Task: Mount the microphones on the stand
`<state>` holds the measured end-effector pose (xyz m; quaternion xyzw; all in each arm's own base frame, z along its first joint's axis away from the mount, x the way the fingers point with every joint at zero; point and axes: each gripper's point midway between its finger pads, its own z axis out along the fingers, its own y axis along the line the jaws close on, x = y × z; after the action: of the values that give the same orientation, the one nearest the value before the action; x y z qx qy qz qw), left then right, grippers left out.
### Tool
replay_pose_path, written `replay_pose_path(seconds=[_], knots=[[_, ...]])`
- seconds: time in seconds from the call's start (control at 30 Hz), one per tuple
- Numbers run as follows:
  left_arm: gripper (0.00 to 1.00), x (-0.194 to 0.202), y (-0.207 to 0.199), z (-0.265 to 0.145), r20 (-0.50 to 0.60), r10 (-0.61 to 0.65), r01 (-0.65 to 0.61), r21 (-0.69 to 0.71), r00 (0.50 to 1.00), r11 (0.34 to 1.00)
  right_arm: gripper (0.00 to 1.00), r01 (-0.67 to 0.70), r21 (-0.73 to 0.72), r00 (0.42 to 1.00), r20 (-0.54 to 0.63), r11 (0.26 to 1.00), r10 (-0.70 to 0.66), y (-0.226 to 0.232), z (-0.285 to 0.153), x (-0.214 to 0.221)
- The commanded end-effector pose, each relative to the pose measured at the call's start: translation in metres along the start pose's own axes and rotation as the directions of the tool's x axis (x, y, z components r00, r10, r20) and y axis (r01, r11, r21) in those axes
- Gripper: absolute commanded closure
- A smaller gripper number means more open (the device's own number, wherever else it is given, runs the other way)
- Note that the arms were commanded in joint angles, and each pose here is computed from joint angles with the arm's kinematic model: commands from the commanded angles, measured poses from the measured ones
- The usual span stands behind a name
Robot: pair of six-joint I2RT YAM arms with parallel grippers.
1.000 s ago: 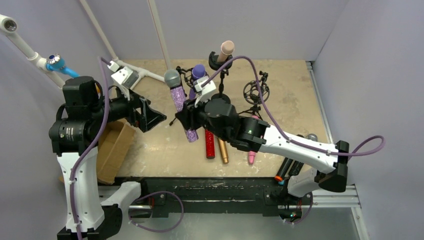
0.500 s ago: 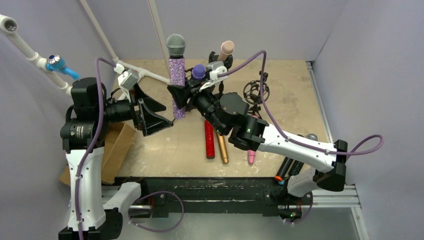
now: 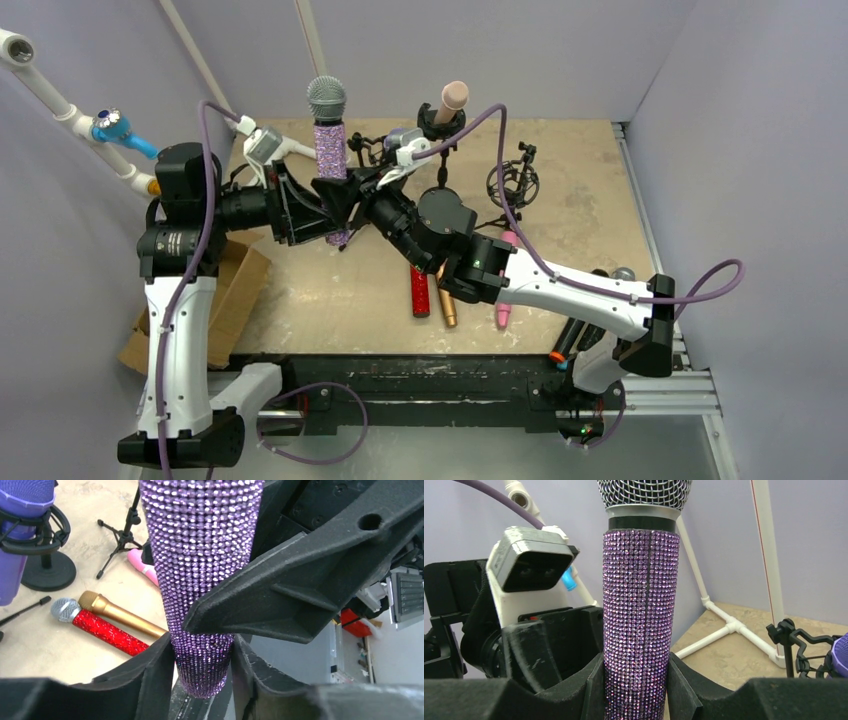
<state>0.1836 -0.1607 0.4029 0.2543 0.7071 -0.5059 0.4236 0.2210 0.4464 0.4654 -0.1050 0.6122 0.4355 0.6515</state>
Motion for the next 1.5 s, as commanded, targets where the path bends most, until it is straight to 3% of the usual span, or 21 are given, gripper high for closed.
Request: replay_pose_path(seconds=[0.0, 0.1, 0.17, 0.23, 0.3, 0.43, 0.57, 1.03, 1.1, 1.2, 1.23, 1.27, 1.3, 1.37, 1.4, 1.47], knots=[[0.76, -0.006, -0.003, 0.001, -0.004, -0.01, 0.01, 0.039, 1.0, 0.999, 0.99, -0.074, -0.069, 0.99, 0.117, 0.995, 0.082, 0.024, -0.002, -0.057], [0.98, -0.005, -0.002, 0.0, -0.01, -0.003, 0.003, 0.024, 1.0, 1.0, 0.95, -0.079, -0.101, 0.995, 0.057, 0.992, 0.085, 0.034, 0.002, -0.049], [0.99, -0.006, -0.003, -0.001, -0.008, 0.015, -0.015, 0.01, 1.0, 1.0, 0.85, -0.07, -0.094, 0.997, 0.012, 0.993, 0.071, 0.036, 0.006, -0.042], [0.99, -0.004, -0.005, -0.003, -0.013, 0.03, -0.03, 0.007, 0.999, 1.0, 0.66, -0.063, -0.094, 0.998, -0.019, 0.994, 0.062, 0.037, 0.005, -0.044], [0.99, -0.002, -0.007, -0.004, -0.019, 0.05, -0.05, 0.005, 0.999, 0.999, 0.54, -0.066, -0.099, 0.997, -0.045, 0.993, 0.062, 0.036, 0.003, -0.051], [1.0, 0.001, -0.008, -0.006, -0.026, 0.099, -0.099, 0.006, 0.995, 0.995, 0.39, -0.048, -0.124, 0.991, -0.13, 0.991, 0.032, 0.034, 0.001, -0.06], [1.0, 0.001, -0.007, -0.008, -0.023, 0.183, -0.184, -0.014, 0.983, 0.983, 0.33, -0.031, -0.163, 0.978, -0.209, 0.986, -0.004, 0.036, 0.0, -0.057], [1.0, 0.009, -0.01, -0.014, -0.051, 0.329, -0.331, -0.028, 0.943, 0.943, 0.43, -0.051, -0.254, 0.935, -0.351, 0.966, -0.043, 0.035, -0.005, -0.034], [1.0, 0.011, -0.008, -0.014, -0.056, 0.336, -0.338, -0.032, 0.94, 0.94, 0.5, -0.051, -0.26, 0.931, -0.363, 0.964, -0.049, 0.036, -0.004, -0.029], [1.0, 0.012, -0.004, -0.015, -0.069, 0.342, -0.346, -0.051, 0.937, 0.937, 0.73, -0.042, -0.257, 0.931, -0.362, 0.966, -0.056, 0.033, -0.004, -0.028], [0.98, 0.013, -0.002, -0.015, -0.074, 0.34, -0.345, -0.063, 0.937, 0.936, 0.82, -0.034, -0.249, 0.932, -0.359, 0.968, -0.059, 0.03, -0.005, -0.029], [0.88, 0.013, 0.002, -0.016, -0.081, 0.334, -0.34, -0.077, 0.939, 0.937, 0.88, -0.024, -0.238, 0.933, -0.353, 0.971, -0.064, 0.027, -0.006, -0.032], [0.71, 0.013, 0.006, -0.016, -0.087, 0.323, -0.331, -0.097, 0.942, 0.939, 0.92, -0.013, -0.224, 0.935, -0.348, 0.975, -0.068, 0.021, -0.008, -0.035], [0.24, 0.012, 0.016, -0.017, -0.094, 0.289, -0.3, -0.154, 0.953, 0.941, 0.95, 0.025, -0.179, 0.939, -0.332, 0.984, -0.084, 0.004, -0.011, -0.041], [0.09, 0.012, 0.021, -0.017, -0.095, 0.282, -0.295, -0.179, 0.955, 0.939, 0.97, 0.045, -0.152, 0.943, -0.321, 0.987, -0.093, -0.006, -0.014, -0.046], [0.0, 0.012, 0.028, -0.019, -0.096, 0.272, -0.287, -0.218, 0.958, 0.933, 1.0, 0.105, -0.081, 0.949, -0.291, 0.991, -0.124, -0.029, -0.019, -0.057]])
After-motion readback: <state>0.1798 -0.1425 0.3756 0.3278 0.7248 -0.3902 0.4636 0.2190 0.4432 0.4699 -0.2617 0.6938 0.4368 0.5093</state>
